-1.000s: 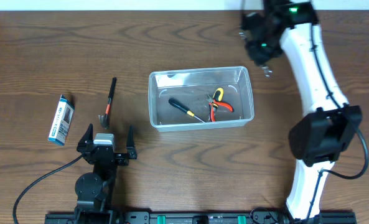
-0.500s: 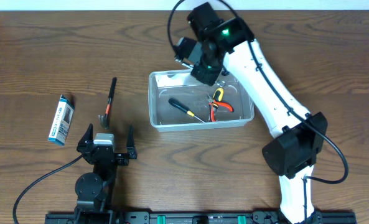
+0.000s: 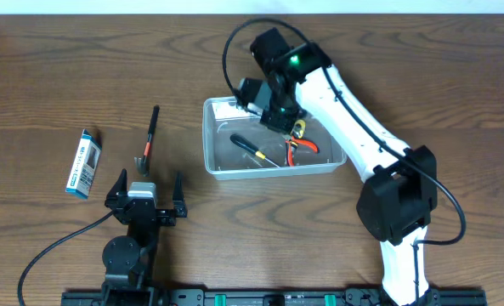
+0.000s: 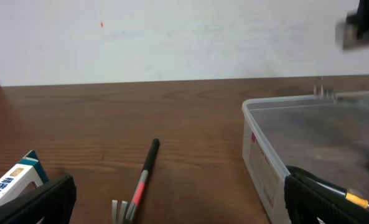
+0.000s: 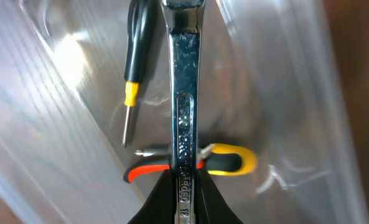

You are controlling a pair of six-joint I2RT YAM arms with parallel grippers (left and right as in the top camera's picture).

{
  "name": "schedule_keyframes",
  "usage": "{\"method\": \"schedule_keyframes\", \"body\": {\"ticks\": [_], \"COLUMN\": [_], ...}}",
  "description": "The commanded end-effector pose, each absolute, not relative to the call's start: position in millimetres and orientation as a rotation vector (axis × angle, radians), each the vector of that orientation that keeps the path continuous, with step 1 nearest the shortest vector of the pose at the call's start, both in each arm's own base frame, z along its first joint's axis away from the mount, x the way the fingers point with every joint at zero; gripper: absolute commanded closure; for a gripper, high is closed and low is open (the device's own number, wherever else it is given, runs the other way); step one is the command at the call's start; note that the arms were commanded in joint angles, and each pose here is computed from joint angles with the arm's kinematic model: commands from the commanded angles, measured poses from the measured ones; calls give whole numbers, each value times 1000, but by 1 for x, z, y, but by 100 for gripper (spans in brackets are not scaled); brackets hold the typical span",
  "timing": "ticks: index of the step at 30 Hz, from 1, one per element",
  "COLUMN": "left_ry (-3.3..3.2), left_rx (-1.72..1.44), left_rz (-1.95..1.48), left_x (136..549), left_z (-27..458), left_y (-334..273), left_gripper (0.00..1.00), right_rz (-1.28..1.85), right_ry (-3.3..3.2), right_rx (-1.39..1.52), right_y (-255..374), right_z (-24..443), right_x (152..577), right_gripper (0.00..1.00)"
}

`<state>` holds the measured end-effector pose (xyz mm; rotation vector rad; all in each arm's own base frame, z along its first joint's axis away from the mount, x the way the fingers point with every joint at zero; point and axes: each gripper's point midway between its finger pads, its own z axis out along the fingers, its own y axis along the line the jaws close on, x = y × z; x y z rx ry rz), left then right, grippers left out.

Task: Pack container
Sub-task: 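Carry the wrench into the container and open the right gripper, then raise the right gripper out of the container to the upper right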

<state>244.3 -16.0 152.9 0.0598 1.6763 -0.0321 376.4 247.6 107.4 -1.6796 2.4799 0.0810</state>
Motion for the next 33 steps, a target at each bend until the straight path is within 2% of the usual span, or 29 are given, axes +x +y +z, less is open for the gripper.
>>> {"method": "schedule_keyframes", "body": {"ticks": [1,11,12,14,18,21,25,28,33], "left_ry": [1727,1727,1727,1727,1727,1727,1727,1727,1727], "left_rx": [49,49,49,49,49,49,49,49,49], "left_rz": [-20,-20,-20,-20,-20,-20,-20,-19,-20], "left_x": [244,244,244,244,244,244,244,244,244], "left_z": [136,136,136,136,136,136,136,136,136], "left_y": [-13,-13,-13,-13,-13,-13,-13,-13,-13], "left_gripper": [2,2,2,2,2,2,2,2,2], "right_rz": [108,112,112,113,113,115,120,94,-31], "right_ry": [2473,2534,2537,2542,2560,2566,2545,2534,2547], "right_rx": [-1735,-1750,-1749,-1750,-1707,-1643,-1484,-1281,-816], "right_y": [247,232,231,229,231,238,253,257,218], "right_z": [92,32,30,28,32,51,103,152,223], "right_x": [365,349,349,348,351,360,384,407,447], "right_gripper": [99,97,91,65,45,29,17,16,14]}}
